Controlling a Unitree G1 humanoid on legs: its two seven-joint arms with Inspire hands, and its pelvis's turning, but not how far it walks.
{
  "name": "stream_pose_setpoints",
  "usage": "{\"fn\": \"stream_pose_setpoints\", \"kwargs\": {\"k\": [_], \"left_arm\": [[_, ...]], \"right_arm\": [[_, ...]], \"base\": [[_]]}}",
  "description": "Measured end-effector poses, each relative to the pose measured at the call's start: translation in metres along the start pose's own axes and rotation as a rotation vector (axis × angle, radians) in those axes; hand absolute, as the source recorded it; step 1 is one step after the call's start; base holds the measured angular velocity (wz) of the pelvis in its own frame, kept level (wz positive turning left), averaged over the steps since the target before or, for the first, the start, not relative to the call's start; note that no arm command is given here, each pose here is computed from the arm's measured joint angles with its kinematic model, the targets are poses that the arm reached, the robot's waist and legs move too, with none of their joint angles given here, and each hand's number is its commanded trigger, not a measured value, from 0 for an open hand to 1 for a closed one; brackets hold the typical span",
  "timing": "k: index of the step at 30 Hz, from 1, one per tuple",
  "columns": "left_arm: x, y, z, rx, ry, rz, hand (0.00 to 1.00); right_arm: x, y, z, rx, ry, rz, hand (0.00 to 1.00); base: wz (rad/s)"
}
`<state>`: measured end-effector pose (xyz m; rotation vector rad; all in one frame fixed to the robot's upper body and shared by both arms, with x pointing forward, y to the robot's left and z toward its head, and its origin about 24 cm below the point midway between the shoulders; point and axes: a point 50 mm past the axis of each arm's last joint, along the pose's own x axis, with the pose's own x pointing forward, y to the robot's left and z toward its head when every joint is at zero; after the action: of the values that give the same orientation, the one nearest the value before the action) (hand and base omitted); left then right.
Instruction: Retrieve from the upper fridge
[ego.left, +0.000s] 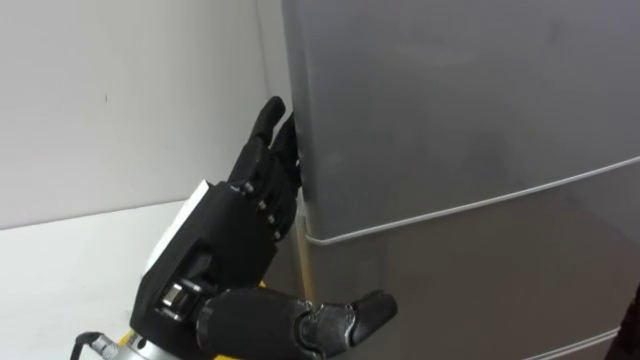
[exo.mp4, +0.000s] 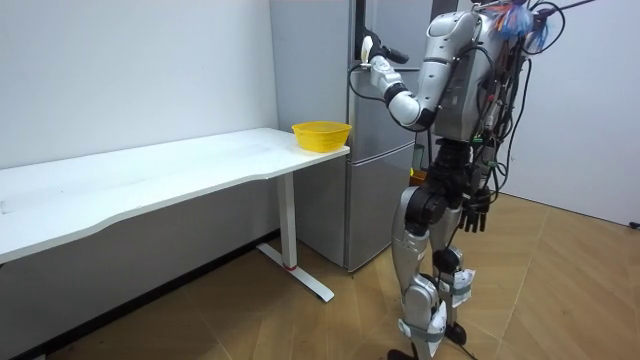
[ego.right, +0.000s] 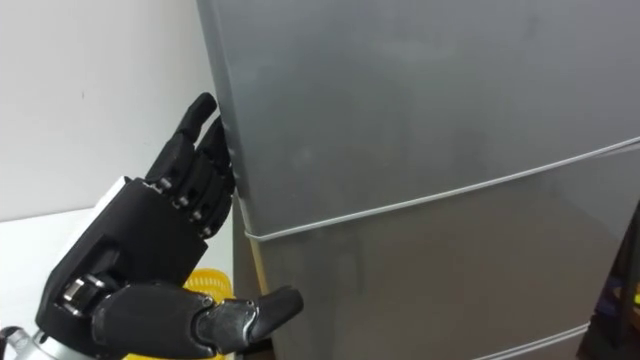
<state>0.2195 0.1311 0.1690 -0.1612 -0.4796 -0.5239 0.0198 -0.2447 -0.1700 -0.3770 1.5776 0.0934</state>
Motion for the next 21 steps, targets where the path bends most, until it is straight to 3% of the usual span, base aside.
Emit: {"fn": "stream_pose_setpoints", "kwargs": {"k": [21], "left_arm": [[-0.001, 0.000, 0.004, -0.037, -0.007, -0.037, 0.00]], "right_arm": [[-0.001, -0.009, 0.004, -0.045, -0.016, -0.004, 0.00]], "base": [[0.00]]}}
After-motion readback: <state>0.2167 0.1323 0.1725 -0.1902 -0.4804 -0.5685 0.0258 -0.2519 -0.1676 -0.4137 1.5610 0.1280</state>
